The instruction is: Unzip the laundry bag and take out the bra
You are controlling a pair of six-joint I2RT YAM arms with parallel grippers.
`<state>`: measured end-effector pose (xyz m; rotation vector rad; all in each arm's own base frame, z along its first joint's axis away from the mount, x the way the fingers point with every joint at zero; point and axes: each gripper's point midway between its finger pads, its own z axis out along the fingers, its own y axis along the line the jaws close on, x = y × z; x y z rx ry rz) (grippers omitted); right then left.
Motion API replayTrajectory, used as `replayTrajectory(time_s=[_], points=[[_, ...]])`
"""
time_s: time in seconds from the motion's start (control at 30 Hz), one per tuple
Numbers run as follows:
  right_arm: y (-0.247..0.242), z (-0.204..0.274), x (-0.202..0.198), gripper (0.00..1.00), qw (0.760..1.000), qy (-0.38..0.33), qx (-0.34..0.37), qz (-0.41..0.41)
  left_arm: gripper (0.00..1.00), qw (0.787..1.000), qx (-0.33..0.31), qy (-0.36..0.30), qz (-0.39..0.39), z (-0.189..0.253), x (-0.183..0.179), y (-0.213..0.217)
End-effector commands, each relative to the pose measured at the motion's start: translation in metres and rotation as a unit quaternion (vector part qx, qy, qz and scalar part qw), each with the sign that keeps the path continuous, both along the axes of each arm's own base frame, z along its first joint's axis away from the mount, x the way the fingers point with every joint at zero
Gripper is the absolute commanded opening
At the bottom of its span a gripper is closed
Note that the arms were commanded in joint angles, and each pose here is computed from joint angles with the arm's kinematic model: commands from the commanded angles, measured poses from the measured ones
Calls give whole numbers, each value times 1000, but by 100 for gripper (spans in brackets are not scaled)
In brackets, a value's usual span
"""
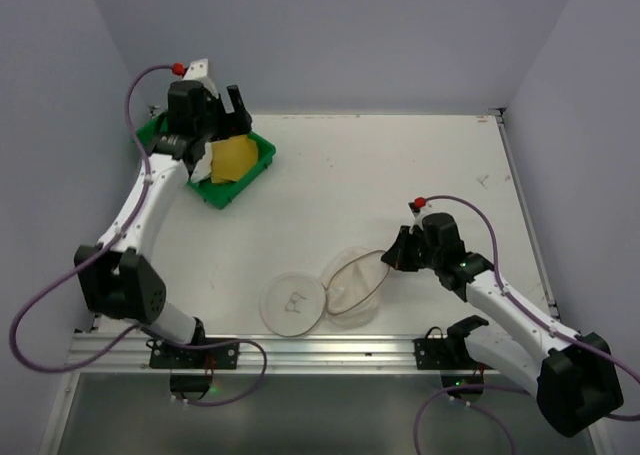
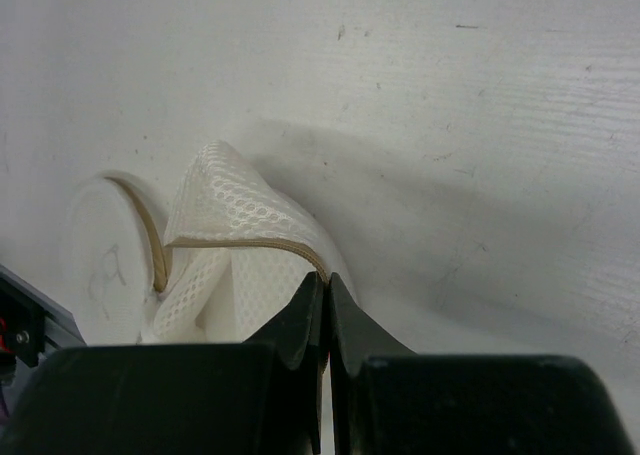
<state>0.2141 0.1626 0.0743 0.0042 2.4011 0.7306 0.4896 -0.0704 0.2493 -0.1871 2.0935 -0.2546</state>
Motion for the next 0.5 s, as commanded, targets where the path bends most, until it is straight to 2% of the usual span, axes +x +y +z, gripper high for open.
replayTrajectory(time_s=[0.0,0.07,0.1,0.17,0.2,0.27,0.3,0.47], points=[[8,33,20,0,998,-54,17,3,98,997,-46,50,-38,-19,-74,-43],[8,37,24,0,998,-59,19,-5,98,996,-55,55,-54,-26,-110,-57],[9,41,27,0,998,-60,23,-10,97,991,-63,105,-56,-66,-140,-67],[8,42,32,0,998,-61,23,-25,96,983,-98,123,-91,-79,-178,-87],[8,44,34,0,997,-60,28,-32,95,976,-110,166,-84,-111,-204,-88],[9,45,38,0,997,-61,33,-41,91,973,-116,175,-99,-123,-233,-97],[9,44,38,0,996,-57,40,-48,87,968,-118,204,-86,-146,-252,-94],[12,39,38,0,996,-46,49,-53,74,950,-149,248,-117,-172,-308,-120]])
